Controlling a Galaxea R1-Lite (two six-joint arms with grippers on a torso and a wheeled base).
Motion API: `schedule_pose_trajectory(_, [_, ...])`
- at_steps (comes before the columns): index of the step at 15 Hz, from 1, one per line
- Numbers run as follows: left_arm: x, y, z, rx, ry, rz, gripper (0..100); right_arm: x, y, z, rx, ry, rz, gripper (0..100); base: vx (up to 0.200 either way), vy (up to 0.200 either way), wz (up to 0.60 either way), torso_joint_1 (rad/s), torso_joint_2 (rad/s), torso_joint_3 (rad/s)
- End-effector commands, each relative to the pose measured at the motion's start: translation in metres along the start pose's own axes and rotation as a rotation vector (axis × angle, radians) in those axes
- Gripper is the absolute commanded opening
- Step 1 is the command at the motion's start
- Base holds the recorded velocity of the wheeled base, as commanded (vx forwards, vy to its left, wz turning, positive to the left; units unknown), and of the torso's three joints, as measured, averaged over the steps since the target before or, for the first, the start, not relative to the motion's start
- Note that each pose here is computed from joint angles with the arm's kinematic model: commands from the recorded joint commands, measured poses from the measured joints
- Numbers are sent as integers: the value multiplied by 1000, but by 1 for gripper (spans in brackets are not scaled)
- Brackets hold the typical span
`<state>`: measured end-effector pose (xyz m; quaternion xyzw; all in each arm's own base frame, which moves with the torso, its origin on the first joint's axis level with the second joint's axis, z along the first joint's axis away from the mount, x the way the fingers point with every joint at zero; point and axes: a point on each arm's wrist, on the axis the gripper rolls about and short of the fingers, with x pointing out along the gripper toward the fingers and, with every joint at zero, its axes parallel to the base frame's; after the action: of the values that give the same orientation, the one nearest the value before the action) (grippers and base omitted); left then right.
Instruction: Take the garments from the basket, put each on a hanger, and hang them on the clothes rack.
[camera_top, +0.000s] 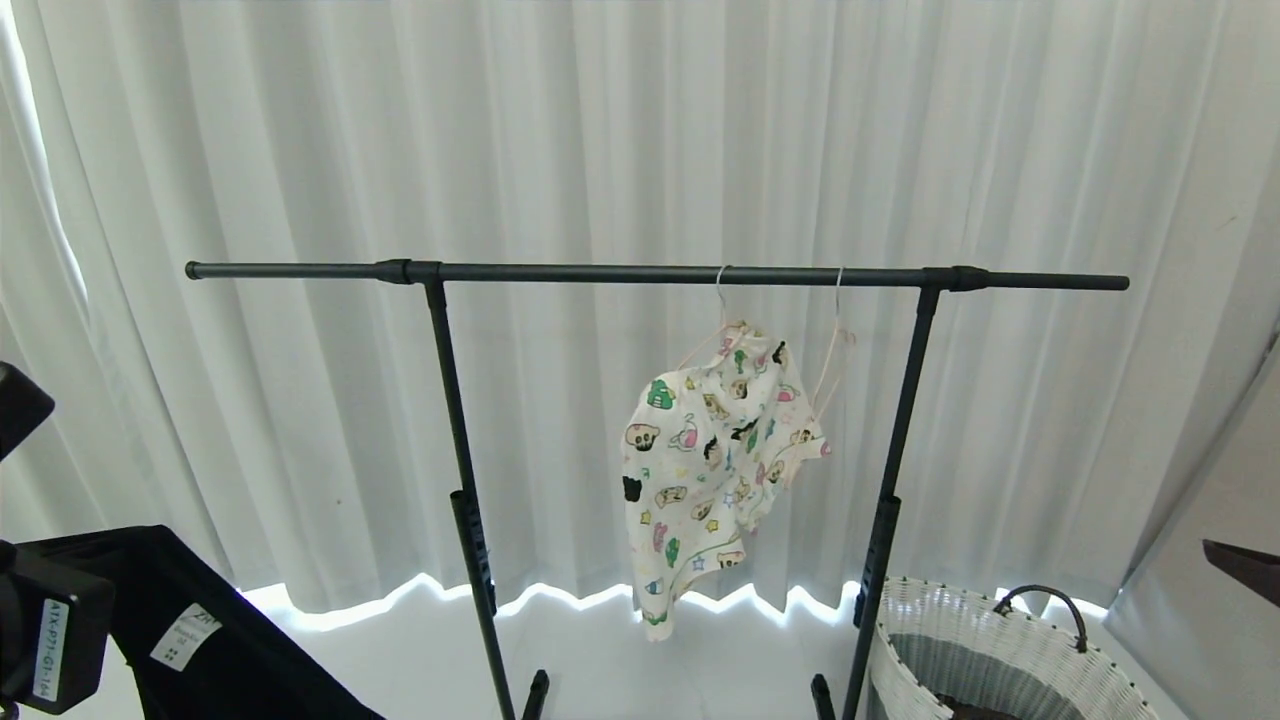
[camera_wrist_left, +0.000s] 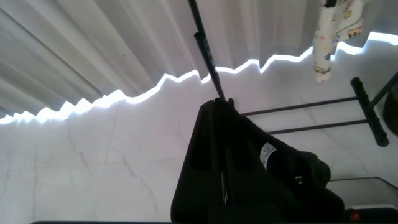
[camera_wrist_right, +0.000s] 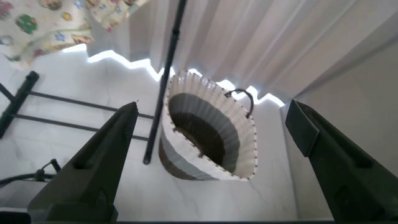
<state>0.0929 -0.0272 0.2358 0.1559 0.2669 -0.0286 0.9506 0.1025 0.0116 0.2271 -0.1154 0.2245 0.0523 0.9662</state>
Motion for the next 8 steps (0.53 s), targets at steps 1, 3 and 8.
schedule_pose_trajectory(1, [0, 0, 0, -2, -5, 0, 0, 6, 0, 5, 6, -14, -1, 100, 0, 0, 0, 0, 0, 0])
schedule_pose_trajectory(3, [0, 0, 1, -5, -12, 1, 0, 17, -1, 13, 32, -52, -4, 100, 0, 0, 0, 0, 0, 0])
schedule_pose_trajectory(8, [0, 0, 1, -1, -11, -2, 0, 36, -6, 43, 99, -119, -11, 100, 160, 0, 0, -4, 2, 7])
